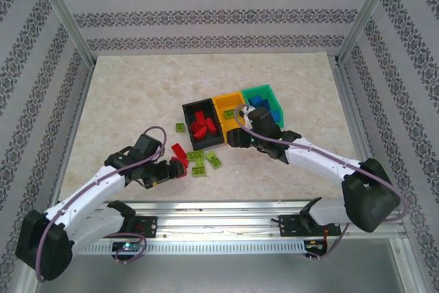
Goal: Sort the legos into containers by color
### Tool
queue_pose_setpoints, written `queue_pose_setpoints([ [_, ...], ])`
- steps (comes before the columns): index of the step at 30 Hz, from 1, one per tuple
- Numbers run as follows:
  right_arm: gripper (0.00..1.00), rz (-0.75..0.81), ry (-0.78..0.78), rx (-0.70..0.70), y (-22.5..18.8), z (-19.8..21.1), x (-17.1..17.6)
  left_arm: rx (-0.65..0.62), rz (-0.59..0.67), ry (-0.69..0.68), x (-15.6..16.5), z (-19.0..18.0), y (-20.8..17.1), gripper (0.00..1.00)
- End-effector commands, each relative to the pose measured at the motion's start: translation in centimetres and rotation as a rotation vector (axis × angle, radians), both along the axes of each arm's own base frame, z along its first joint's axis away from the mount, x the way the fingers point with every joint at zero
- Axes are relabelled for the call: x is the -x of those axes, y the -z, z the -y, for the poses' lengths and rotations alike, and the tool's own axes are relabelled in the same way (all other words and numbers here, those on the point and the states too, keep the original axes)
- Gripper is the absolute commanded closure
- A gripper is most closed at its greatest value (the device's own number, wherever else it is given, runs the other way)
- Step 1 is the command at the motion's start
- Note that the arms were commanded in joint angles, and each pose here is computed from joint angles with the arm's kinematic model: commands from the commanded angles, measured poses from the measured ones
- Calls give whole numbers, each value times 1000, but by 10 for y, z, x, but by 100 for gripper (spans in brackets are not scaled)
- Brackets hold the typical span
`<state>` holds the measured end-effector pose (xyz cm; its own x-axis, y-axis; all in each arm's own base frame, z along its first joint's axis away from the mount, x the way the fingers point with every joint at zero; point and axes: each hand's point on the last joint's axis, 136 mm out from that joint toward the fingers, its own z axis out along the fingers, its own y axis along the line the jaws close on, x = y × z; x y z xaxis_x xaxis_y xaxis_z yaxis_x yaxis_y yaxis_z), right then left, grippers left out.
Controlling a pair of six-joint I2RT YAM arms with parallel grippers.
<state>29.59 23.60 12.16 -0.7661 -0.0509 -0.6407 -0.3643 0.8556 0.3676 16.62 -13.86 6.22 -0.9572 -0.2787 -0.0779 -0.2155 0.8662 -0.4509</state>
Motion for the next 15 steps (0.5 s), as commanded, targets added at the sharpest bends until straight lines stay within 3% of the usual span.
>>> queue_pose_setpoints([
  [1,38,29,31,2,-5,7,-4,-64,20,-30,-13,4,9,12],
  [9,38,41,34,17,-4,12,-1,-403,-49,122,-29,-1,22,13],
  [15,38,54,44,42,-4,23,3,-393,-48,152,-43,19,31,17],
])
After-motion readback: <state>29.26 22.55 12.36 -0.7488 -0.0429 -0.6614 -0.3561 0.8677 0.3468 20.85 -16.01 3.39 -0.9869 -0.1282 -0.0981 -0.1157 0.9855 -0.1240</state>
